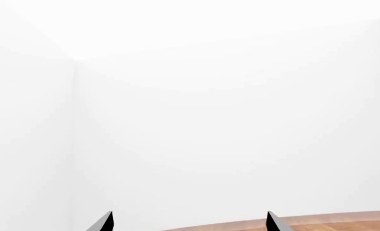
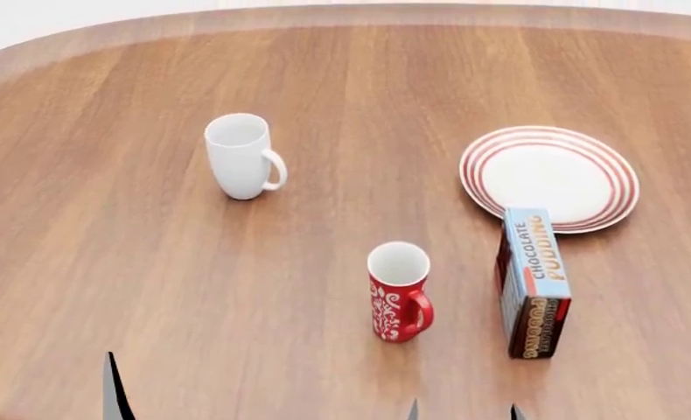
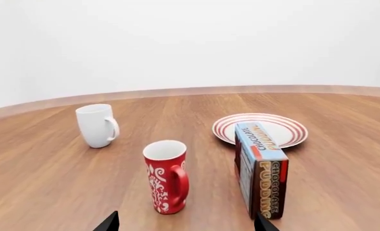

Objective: Pick up the red mug and put it on the plate

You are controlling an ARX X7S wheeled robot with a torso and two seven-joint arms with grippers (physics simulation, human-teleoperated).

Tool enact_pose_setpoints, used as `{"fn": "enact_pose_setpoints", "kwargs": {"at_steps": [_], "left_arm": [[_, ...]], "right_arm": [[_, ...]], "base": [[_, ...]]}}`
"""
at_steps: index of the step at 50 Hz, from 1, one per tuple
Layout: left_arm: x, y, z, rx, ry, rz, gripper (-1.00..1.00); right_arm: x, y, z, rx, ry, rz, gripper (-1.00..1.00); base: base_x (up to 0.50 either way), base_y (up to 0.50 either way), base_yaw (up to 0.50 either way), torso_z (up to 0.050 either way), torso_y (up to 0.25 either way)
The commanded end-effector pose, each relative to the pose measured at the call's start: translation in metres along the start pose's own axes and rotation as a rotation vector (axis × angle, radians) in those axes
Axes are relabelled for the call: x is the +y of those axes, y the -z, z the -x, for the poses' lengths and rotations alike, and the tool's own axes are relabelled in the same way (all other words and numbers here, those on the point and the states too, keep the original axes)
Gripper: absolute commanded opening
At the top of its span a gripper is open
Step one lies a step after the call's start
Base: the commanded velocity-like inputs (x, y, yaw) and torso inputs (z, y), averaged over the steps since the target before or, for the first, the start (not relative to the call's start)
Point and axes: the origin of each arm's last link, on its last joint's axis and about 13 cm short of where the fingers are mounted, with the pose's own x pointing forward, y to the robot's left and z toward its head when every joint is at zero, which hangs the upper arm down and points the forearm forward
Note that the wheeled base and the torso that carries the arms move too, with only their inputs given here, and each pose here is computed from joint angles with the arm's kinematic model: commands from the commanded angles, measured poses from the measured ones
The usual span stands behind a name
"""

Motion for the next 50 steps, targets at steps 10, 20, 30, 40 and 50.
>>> {"fn": "enact_pose_setpoints", "kwargs": {"at_steps": [10, 20, 30, 40, 50], "left_arm": [[0.0000, 0.0000, 0.0000, -0.001, 0.000, 0.001, 1.00], [0.0000, 0.0000, 0.0000, -0.001, 0.001, 0.003, 1.00], [0.0000, 0.0000, -0.0001, -0.003, 0.002, 0.004, 1.00], [0.0000, 0.0000, -0.0001, -0.004, 0.002, 0.002, 1.00], [0.0000, 0.0000, -0.0001, -0.006, 0.001, 0.002, 1.00]], "right_arm": [[0.0000, 0.0002, -0.0007, 0.001, 0.002, 0.001, 1.00], [0.0001, 0.0002, -0.0009, 0.002, 0.003, 0.001, 1.00], [0.0001, 0.0003, -0.0015, 0.000, 0.001, 0.000, 1.00], [0.0004, -0.0004, -0.0003, -0.002, 0.000, -0.002, 1.00], [0.0003, -0.0006, -0.0002, -0.001, 0.000, -0.002, 1.00]], "base": [[0.10, 0.00, 0.00, 0.000, 0.000], [0.11, 0.00, 0.00, 0.000, 0.000], [0.11, 0.00, 0.00, 0.000, 0.000], [0.12, 0.00, 0.00, 0.000, 0.000], [0.14, 0.00, 0.00, 0.000, 0.000]]}}
